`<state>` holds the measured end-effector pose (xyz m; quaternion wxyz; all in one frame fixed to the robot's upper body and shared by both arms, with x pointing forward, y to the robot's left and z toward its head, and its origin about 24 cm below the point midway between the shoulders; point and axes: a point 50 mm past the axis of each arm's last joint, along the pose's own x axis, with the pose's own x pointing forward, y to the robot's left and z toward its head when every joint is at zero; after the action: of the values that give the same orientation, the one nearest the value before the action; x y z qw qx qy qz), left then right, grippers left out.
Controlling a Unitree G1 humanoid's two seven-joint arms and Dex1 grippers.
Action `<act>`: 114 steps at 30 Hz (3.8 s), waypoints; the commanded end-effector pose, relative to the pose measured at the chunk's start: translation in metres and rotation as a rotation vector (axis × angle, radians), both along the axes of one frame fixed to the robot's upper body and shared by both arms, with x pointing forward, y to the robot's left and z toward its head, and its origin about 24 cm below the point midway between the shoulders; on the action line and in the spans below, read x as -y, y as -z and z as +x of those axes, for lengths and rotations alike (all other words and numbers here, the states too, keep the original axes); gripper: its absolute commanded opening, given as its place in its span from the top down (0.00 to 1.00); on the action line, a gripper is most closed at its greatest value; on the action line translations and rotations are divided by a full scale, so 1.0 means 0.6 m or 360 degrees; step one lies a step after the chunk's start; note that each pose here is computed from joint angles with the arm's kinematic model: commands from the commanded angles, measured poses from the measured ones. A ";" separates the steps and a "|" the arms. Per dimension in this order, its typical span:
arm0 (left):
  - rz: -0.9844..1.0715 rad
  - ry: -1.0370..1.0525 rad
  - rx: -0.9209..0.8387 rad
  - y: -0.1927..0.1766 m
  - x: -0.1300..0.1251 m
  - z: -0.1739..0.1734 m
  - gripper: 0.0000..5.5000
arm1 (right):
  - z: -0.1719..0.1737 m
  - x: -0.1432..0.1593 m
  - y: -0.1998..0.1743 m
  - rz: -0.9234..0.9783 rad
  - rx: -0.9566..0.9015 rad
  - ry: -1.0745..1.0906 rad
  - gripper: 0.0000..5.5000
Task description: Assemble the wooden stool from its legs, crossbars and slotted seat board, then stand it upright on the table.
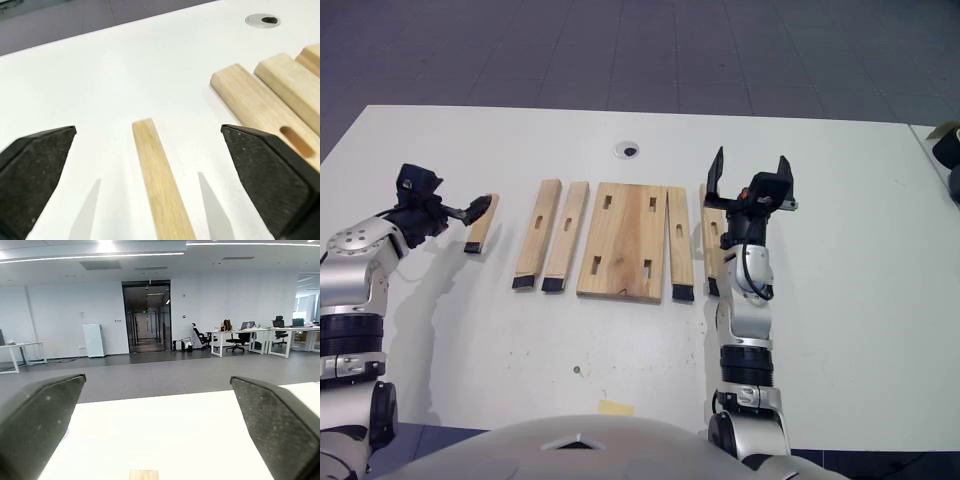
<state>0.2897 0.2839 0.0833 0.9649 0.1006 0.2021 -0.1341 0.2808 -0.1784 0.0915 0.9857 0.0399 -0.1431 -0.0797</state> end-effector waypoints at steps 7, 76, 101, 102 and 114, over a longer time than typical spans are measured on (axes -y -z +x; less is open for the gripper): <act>0.0147 -0.0036 -0.0367 0.074 -0.016 -0.033 0.17 | -0.007 -0.009 0.009 0.0034 -0.0027 0.0026 0.02; 0.0132 0.1382 0.1252 -0.153 0.319 -0.041 0.76 | -0.062 -0.101 -0.148 0.0919 0.0290 -0.1745 0.55; -0.0333 0.0360 0.1405 -0.264 0.169 0.028 0.47 | -0.079 0.011 -0.028 0.0999 -0.0123 -0.0688 0.92; -0.0325 0.0206 0.1406 -0.266 0.151 0.035 0.44 | -0.086 0.013 -0.014 0.0973 -0.0197 -0.0633 0.92; -0.0247 0.0122 0.1238 -0.207 0.170 0.041 0.10 | -0.050 -0.017 0.007 0.0811 -0.0294 -0.0442 0.92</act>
<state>0.3154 0.1827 0.2122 0.9679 0.0688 -0.2011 -0.1344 0.2504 -0.1683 0.0916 0.9516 0.3046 -0.0296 0.0283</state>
